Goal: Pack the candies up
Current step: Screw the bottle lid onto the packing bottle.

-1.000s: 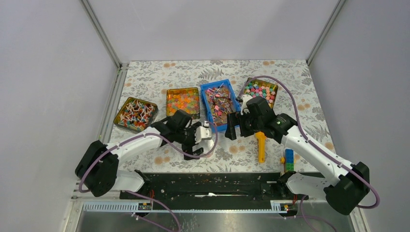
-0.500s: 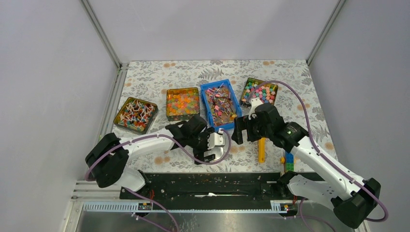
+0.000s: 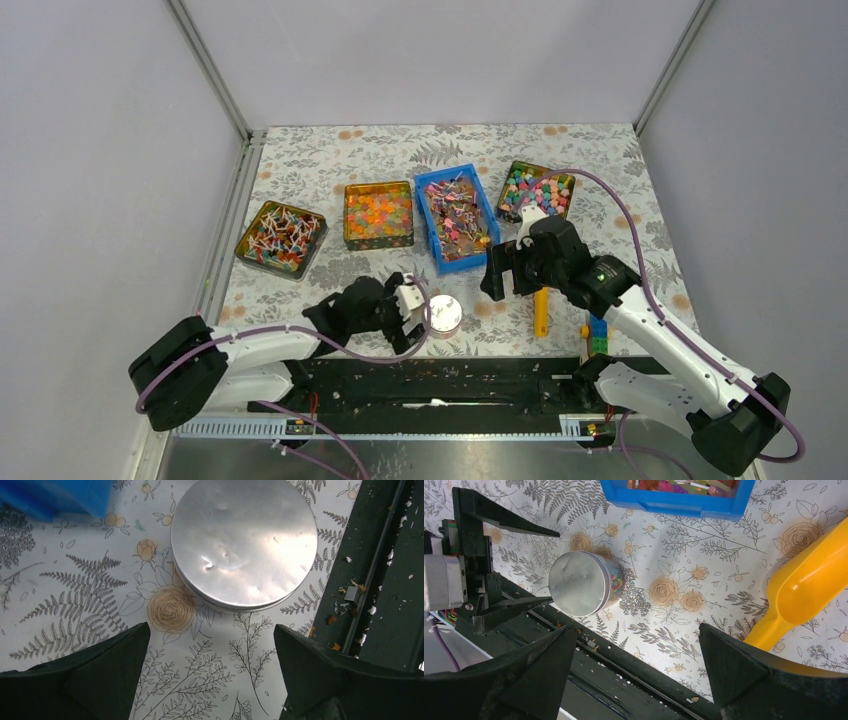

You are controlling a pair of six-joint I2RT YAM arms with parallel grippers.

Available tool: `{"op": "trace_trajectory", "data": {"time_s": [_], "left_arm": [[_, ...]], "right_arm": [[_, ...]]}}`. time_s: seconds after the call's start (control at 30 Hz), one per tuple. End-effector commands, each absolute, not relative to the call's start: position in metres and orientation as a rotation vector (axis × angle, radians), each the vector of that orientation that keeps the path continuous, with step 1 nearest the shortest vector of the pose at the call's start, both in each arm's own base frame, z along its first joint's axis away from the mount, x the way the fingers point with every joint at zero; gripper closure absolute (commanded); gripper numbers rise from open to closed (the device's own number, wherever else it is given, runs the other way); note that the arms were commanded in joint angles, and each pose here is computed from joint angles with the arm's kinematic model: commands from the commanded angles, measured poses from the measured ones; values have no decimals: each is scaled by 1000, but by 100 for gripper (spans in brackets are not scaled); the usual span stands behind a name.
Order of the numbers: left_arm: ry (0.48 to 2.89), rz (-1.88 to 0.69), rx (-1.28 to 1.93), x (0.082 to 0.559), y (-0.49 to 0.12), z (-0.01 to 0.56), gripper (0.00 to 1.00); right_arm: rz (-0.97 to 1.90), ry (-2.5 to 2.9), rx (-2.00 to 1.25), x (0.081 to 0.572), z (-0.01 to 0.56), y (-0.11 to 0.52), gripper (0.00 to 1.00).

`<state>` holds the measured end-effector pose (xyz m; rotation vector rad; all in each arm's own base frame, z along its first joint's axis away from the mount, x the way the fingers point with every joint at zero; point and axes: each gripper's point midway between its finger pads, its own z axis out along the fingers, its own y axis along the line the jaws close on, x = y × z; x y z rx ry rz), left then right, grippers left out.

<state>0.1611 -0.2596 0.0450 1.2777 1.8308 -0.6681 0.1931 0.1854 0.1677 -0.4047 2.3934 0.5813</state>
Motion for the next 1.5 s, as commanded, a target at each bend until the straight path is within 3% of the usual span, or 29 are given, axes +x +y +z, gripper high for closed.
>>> {"op": "trace_trajectory", "data": {"time_s": [0.0,0.93,1.47], "left_arm": [[1687,-736,1100,169,-268,68,1],[1462,-1013,1201,150,-318,32,1],[1449,-1010,1172,155,-320,36,32]], "right_arm": [[556,2392,-378,196,168,183,0],[493,2360,-252,191,187,160,0],[518,2393,-226,191,189,166,0]]}}
